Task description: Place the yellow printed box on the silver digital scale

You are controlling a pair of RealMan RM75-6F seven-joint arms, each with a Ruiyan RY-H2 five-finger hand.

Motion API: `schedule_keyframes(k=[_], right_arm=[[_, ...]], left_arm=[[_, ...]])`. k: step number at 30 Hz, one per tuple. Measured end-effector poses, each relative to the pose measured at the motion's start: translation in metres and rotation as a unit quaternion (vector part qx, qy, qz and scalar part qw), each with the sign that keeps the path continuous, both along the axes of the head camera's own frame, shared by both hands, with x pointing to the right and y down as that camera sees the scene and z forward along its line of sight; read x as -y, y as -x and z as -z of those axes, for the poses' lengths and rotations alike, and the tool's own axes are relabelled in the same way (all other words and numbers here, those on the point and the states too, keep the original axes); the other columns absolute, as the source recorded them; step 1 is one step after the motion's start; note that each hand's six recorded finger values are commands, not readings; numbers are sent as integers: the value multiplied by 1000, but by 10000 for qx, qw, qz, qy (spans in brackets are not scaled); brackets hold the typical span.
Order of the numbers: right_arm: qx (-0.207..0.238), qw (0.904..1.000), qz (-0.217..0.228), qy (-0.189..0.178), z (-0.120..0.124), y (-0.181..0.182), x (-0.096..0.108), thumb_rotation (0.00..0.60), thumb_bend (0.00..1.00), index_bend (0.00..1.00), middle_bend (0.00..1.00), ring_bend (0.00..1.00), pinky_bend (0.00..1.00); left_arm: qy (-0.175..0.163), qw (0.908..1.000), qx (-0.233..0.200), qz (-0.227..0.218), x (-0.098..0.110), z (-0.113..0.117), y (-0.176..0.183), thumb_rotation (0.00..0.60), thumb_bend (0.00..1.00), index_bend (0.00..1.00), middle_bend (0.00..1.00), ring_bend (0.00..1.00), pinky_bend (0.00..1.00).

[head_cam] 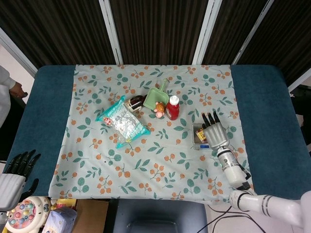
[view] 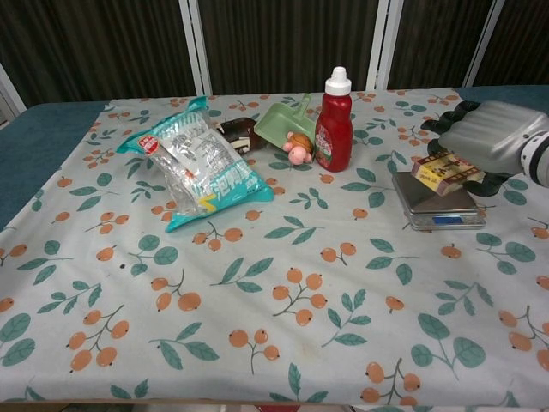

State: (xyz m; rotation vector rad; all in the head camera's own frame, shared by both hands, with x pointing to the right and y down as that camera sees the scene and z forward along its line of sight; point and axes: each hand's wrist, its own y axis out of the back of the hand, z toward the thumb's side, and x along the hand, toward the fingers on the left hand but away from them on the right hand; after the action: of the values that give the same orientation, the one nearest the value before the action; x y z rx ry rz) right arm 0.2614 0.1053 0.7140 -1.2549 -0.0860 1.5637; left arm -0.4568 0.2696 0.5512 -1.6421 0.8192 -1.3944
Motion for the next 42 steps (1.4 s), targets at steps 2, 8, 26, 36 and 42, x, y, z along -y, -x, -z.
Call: schedule_keyframes(k=[2,8,26,36,42], right_arm=[[-80,9999,-62,42,-2,4,-2,600,596,236,0,0,0],[-9,9996,-229,160,-1,12,-6,600,250,0,0,0,0],[2043,9665,-1416,-640,97,-63,-67,600,149,0,0,0,0],[2561,9348,-2253,-993,154,-148,-158,600,149,0,0,0,0],[2801,9223,-2415,-1123,168,-159,-161,600,149,0,0,0,0]], left_arm=[[0,10000,-13,-18,0,1,-1,600,450,0,0,0,116],[-10,10000,0,-29,-1,1,-1,600,451,0,0,0,117],[-214,9996,21,-169,-5,7,-7,600,452,0,0,0,113],[-155,9993,28,-330,-9,0,-16,600,451,0,0,0,113],[-98,9993,72,-340,-7,-5,-17,600,451,0,0,0,113]])
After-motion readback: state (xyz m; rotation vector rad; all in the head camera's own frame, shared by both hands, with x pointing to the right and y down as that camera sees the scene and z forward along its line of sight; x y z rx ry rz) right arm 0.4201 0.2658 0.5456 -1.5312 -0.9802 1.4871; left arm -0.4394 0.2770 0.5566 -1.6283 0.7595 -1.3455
